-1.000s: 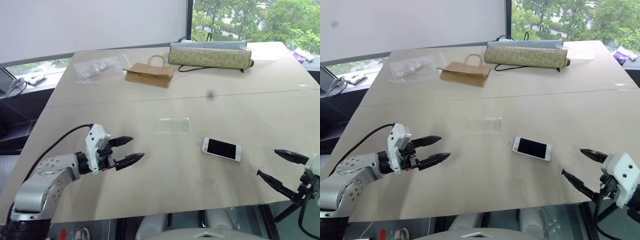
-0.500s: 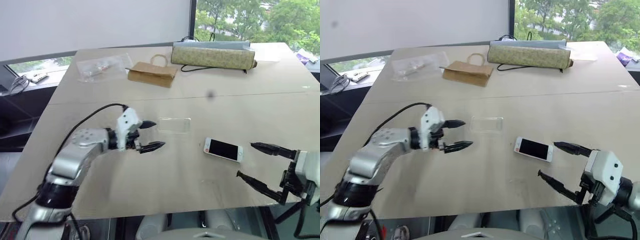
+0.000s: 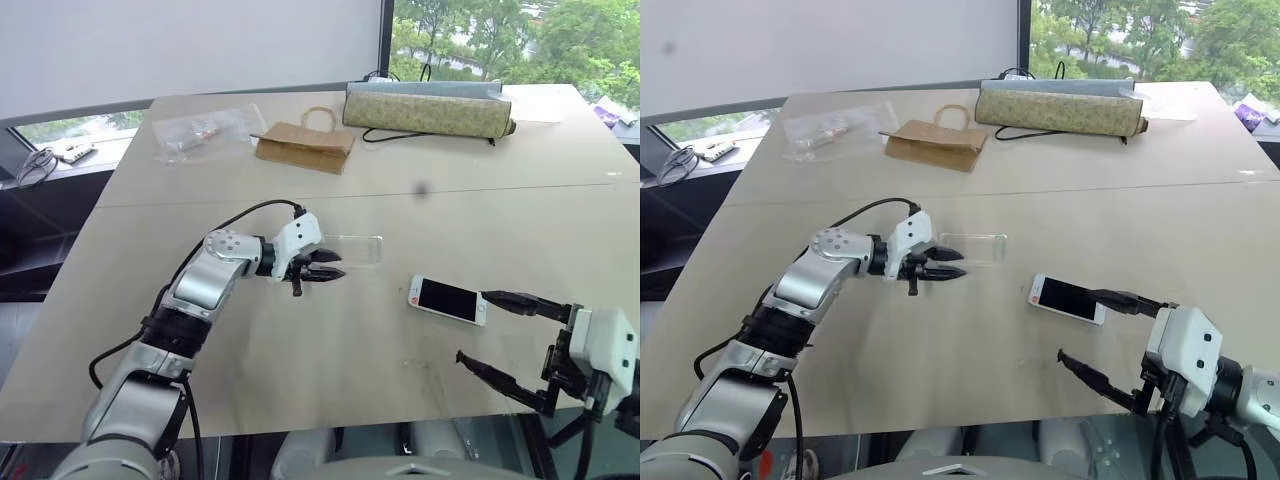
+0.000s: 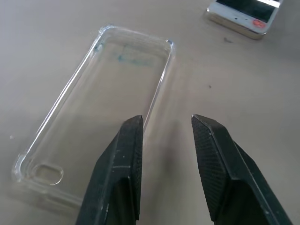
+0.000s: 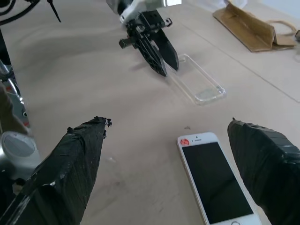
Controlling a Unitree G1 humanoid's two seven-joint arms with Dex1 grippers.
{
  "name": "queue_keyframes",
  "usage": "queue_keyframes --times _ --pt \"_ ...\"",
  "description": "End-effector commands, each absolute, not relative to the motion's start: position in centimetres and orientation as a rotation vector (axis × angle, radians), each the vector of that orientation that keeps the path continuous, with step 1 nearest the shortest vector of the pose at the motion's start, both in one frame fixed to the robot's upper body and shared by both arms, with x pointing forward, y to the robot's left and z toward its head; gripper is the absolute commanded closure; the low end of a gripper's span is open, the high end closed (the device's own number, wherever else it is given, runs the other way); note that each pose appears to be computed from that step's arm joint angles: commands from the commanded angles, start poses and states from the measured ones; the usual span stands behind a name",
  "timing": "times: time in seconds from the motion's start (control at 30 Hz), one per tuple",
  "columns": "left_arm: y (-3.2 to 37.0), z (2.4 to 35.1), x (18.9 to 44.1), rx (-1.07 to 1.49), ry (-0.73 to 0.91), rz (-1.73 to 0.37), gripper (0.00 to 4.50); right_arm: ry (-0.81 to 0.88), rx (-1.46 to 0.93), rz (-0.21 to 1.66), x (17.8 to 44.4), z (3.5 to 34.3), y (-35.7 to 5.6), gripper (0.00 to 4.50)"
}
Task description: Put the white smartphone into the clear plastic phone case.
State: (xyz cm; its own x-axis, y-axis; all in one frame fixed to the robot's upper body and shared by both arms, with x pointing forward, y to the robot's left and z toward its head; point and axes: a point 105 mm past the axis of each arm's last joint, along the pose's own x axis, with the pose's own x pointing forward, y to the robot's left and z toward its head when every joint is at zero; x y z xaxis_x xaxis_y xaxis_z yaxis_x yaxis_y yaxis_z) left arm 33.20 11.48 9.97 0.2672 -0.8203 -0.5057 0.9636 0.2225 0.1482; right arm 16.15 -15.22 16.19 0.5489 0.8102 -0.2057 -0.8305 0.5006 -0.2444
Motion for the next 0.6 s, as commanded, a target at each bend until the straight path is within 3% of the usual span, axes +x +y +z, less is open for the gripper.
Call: queue_keyframes --times 0.03,0.37,0.53,0.6 --pt "11.2 10.2 33.7 0.519 0.345 -1.295 2.83 0.039 -0.336 0.989 15.7 16.5 -14.6 0.0" --pt "10.5 8.6 35.1 0.555 0.416 -1.317 2.83 0.028 -0.338 0.932 15.7 16.5 -14.8 0.0" --pt "10.7 8.1 34.8 0.547 0.455 -1.352 4.32 0.027 -0.336 0.924 15.6 16.4 -14.7 0.0" --pt "10.9 8.1 34.6 0.546 0.458 -1.372 4.46 0.026 -0.334 0.924 15.5 16.4 -14.6 0.0"
